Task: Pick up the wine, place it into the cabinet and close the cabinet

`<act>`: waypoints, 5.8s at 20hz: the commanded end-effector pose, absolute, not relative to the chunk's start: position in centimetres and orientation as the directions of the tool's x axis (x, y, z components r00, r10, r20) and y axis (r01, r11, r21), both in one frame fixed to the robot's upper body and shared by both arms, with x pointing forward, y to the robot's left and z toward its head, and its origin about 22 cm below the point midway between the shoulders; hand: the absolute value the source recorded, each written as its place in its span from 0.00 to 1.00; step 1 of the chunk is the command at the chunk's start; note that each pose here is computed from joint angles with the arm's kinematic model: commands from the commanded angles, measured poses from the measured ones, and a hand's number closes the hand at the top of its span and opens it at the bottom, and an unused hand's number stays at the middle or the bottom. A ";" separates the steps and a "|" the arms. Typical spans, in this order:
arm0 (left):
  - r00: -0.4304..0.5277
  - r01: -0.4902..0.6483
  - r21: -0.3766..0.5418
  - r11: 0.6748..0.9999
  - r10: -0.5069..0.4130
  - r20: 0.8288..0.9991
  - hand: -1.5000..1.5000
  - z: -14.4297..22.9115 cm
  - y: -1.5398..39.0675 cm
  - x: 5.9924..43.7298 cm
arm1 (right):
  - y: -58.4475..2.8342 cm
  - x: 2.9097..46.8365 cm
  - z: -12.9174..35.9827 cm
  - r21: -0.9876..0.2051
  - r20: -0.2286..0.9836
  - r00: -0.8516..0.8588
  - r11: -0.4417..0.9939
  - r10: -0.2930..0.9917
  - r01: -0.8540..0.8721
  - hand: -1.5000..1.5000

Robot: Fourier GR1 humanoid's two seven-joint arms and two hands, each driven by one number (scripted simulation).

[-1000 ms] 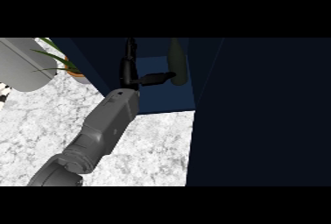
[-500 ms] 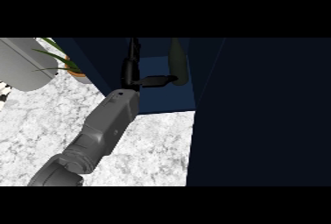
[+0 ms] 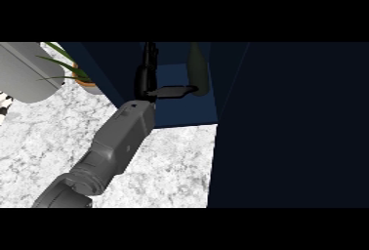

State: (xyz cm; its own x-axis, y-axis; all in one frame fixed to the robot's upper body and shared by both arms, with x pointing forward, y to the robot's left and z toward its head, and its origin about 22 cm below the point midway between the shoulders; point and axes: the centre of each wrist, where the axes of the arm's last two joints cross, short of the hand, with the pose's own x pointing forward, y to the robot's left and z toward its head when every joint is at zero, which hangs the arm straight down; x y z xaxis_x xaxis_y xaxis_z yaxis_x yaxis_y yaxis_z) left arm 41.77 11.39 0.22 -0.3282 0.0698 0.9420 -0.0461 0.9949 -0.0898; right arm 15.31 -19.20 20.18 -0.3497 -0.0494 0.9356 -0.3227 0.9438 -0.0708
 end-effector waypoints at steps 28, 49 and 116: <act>-0.315 0.027 -0.167 0.986 0.167 0.934 0.00 -1.9 4.5 27.6 | -21.4 14.3 20.5 -0.065 0.931 -0.365 0.968 -0.029 -0.241 0.00; -0.334 0.074 -0.235 0.969 0.246 0.910 0.00 2.5 10.8 15.9 | -21.5 14.2 19.7 -0.062 0.949 -0.310 0.933 -0.055 -0.355 0.00; -0.349 0.138 -0.274 0.952 0.306 0.886 0.00 9.2 31.8 17.3 | -2.5 15.6 22.4 -0.089 0.969 -0.232 0.745 -0.089 -0.661 1.00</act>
State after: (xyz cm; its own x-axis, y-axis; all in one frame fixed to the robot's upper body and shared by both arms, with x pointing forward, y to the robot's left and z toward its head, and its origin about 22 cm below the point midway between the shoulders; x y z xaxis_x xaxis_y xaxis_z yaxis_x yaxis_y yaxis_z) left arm 17.25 32.48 9.68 -0.3455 0.2982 0.8898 0.1343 0.9541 -0.2676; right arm 13.52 -7.29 20.82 -0.2370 -0.0442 0.9705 -0.6378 0.7607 -0.1211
